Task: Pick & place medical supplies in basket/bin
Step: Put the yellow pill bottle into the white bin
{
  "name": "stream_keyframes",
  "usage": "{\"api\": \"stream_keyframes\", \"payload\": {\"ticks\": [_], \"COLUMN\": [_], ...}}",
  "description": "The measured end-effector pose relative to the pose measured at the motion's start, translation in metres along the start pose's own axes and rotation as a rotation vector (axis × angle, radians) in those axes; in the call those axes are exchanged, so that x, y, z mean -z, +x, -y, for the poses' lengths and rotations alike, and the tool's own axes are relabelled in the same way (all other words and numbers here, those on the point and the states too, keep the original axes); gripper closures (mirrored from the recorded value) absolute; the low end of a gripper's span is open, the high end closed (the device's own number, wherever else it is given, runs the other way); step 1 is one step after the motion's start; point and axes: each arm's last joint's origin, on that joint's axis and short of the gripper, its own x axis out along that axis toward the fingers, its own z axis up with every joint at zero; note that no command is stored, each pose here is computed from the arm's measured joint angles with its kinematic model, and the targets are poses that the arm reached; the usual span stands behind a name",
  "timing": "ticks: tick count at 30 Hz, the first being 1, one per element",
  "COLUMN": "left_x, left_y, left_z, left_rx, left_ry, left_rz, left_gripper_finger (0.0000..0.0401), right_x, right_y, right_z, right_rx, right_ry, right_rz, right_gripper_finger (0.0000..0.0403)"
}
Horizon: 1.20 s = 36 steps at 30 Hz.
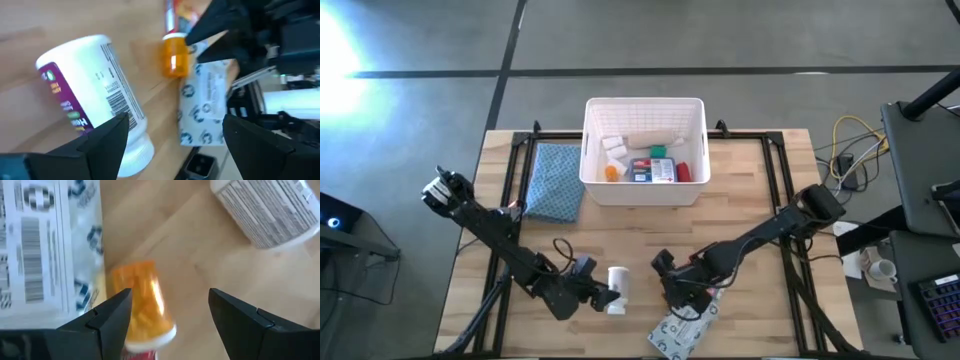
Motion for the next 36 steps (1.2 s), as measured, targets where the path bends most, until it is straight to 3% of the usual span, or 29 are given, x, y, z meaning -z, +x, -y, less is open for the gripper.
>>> {"api": "stream_keyframes", "payload": {"ticks": [4, 21, 36], "left_x": [0.002, 0.001, 0.0], "left_y": [-0.003, -0.001, -0.001], "left_z": [-0.001, -0.008, -0.011], "left_rx": [-0.046, -0.069, -0.074], "left_ry": [-0.025, -0.07, -0.065], "left_rz": [-0.001, 0.007, 0.034], "left_gripper_finger": [0.0102, 0.0102, 0.0102], "right_x": [0.0, 0.031, 0.033], "right_y": [0.004, 0.022, 0.029], "right_z": [0.003, -0.008, -0.01], "right_rx": [-0.028, -0.079, -0.049], "right_ry": [-0.009, -0.005, 0.205], "right_rz": [0.069, -0.028, 0.041], "right_gripper_finger": [0.0151, 0.0147, 0.0147]}}
